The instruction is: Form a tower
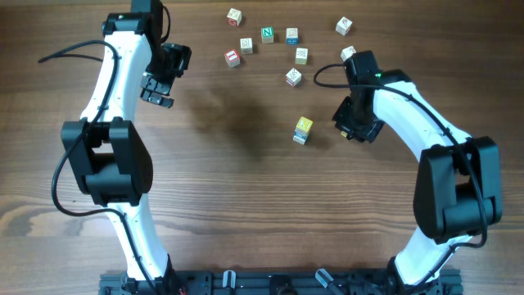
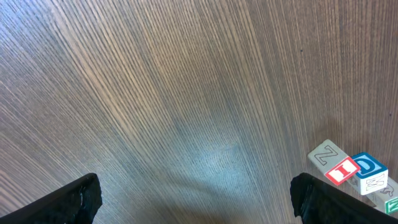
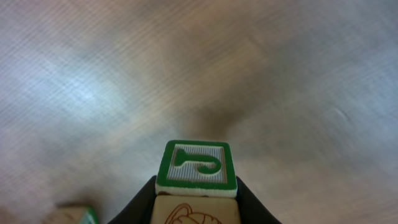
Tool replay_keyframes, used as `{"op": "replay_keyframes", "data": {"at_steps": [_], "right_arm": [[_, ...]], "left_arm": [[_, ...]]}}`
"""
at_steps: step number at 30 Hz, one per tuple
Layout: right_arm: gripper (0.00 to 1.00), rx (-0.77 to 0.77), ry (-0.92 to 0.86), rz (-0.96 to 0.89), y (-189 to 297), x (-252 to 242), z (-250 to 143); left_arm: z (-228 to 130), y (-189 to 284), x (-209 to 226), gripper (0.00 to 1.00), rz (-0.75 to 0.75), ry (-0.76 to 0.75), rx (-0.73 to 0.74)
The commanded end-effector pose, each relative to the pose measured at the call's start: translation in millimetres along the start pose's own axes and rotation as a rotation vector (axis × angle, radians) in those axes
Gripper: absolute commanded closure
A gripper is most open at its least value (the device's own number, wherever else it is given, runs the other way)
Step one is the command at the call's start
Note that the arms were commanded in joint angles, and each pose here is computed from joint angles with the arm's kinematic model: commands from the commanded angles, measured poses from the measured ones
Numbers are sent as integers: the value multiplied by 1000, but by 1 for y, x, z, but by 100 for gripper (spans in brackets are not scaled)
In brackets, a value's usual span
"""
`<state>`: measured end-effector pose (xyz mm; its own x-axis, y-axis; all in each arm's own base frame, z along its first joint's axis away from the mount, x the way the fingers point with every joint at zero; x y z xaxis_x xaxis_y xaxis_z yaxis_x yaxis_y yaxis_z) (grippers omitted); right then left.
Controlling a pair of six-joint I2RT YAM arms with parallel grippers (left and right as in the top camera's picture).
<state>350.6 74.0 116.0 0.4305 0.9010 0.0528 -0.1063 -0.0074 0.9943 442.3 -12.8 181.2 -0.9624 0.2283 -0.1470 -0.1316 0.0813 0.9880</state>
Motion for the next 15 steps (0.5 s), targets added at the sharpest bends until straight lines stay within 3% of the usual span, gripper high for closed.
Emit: {"op": "replay_keyframes", "data": {"at_steps": [1,3,5,6,7,12,15], "right_arm": [[82,-3,-1,18,-12,-1,-5],[81,-3,-10,18,-18,-2,-6],[75,-3,-12,18,-19,-2,-6],[59,-6,-12,22,-19,-1,-6],[52,-4,-12,24,-19,-1,-6],[39,-6,-32,27,-19,-1,-5],[39,-7,-64,28,-19,-2,-4]], "left_arm": [[1,12,2,0,-21,-10,-15],[1,12,2,0,-21,-10,-16],[1,12,2,0,-21,-10,-15],[1,12,2,0,-21,-10,-15],[1,12,2,0,-21,-10,-15],[1,12,2,0,-21,-10,-15],[1,12,2,0,-21,-10,-15]]}}
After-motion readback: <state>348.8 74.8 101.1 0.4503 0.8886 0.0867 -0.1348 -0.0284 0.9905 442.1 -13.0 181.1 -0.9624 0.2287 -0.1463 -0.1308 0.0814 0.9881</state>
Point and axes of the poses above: each gripper's point midway between its finger pads, its own y axis back along the fingers, its own x axis along the line the jaws close on, z = x × y, the point moved 9 cm from there along y, back along the fingers, and after that the axes turned 7 degrees about y, right-handed, at the moved point
